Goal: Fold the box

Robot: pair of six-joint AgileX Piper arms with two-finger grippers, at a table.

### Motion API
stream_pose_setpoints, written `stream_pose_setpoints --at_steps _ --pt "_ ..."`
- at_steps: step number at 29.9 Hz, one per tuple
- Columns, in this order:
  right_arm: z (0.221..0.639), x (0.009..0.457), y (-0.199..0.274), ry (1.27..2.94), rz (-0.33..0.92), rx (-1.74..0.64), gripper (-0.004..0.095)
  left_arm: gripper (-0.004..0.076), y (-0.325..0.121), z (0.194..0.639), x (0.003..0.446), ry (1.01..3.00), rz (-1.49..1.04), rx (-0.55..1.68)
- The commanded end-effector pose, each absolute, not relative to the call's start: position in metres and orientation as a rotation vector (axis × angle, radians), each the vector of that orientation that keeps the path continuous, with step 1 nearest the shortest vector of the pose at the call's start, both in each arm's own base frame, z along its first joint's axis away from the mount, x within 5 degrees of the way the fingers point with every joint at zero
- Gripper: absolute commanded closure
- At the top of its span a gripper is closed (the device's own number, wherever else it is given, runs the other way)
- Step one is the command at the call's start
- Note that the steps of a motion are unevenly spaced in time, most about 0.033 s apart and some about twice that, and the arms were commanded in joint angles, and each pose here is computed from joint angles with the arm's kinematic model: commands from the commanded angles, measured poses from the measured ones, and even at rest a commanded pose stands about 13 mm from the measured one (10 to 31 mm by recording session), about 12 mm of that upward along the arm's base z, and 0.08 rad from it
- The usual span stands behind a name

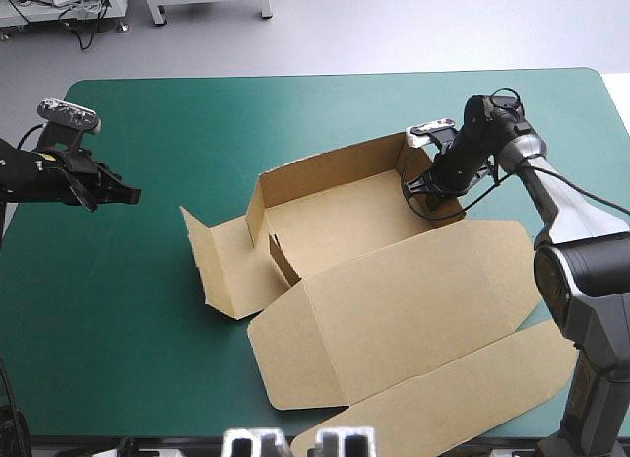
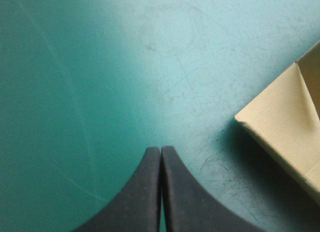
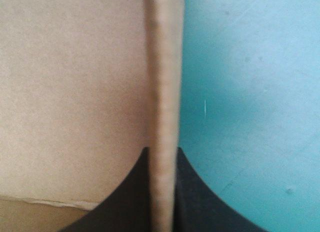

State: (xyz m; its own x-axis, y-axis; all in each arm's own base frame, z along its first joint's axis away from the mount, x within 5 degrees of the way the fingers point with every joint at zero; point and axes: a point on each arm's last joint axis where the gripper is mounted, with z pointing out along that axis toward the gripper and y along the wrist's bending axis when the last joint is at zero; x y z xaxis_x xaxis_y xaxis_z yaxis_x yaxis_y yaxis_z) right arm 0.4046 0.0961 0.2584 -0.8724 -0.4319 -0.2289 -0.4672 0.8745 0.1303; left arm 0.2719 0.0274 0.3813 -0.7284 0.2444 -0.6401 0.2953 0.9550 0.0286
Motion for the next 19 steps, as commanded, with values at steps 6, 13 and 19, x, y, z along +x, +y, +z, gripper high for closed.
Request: stream_pose_setpoints --at_steps 6,13,19 --pt "0.403 0.366 0.089 2.457 0.214 -0.669 0.0928 0.0734 0.029 0.406 0.272 2.271 -0.087 0.203" --pt "0.474 0.324 0.064 2.258 0.156 -0.582 0.0928 0.0734 0.035 0.409 0.275 2.239 -0.007 0.158" --pt "0.484 0.32 0.043 2.215 0.312 -0.489 0.0928 0.0734 0.03 0.412 0.279 2.183 -0.104 0.122"
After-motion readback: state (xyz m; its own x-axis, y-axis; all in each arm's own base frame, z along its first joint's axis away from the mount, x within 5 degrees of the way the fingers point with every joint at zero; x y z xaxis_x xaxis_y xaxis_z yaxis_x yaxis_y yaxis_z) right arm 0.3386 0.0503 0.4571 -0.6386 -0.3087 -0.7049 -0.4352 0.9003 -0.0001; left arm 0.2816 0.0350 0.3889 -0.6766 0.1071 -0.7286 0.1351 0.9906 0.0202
